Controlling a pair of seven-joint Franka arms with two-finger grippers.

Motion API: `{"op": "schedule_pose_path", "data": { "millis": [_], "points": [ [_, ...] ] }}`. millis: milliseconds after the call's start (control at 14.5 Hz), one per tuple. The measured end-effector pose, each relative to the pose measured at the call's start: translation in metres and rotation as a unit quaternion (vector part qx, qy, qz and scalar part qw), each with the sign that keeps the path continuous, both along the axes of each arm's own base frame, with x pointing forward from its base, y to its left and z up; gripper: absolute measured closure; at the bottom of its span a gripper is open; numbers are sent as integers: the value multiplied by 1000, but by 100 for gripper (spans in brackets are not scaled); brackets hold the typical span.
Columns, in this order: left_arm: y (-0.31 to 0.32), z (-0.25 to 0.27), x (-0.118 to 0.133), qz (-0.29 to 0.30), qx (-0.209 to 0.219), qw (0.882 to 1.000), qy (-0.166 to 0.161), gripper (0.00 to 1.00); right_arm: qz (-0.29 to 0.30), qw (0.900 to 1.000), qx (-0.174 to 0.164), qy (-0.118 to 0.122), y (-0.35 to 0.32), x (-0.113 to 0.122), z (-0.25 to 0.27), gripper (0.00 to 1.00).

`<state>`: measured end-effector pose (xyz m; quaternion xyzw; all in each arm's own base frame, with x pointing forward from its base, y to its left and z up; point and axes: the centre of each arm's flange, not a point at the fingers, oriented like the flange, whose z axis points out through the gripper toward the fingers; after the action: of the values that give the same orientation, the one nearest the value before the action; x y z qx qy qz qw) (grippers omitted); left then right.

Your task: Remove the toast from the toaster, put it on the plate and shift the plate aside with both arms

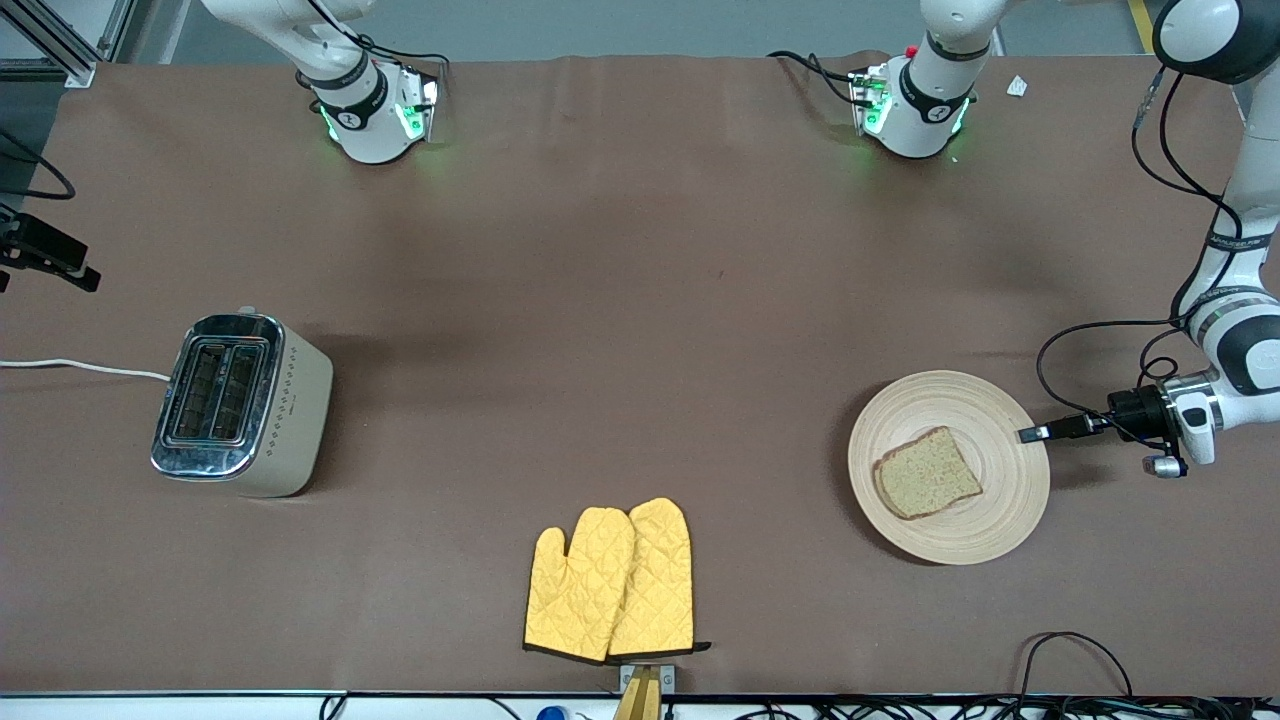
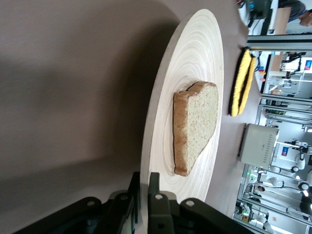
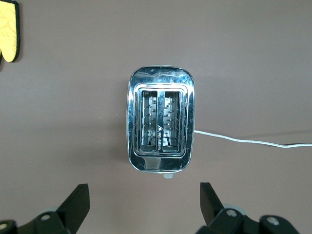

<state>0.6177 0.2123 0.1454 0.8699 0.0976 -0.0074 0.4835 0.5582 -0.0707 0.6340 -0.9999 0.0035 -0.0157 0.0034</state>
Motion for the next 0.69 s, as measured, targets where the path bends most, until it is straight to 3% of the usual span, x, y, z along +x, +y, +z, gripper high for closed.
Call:
{"op": "schedule_pose_path", "data": {
  "millis": [138,345,483,690],
  "points": [
    [2,-8,-4,-5,-7,1000,1,86,0,1000,0,0,0,0,0,0],
    [2,-7,-1,-12,-3,1000,-4,56,0,1000,0,0,0,0,0,0],
    [6,9,11,-28,20,999,-18,35,0,1000,0,0,0,0,0,0],
    [7,41,33,-38,67,997,-3,6,1,1000,0,0,1,0,0,0]
  ]
}}
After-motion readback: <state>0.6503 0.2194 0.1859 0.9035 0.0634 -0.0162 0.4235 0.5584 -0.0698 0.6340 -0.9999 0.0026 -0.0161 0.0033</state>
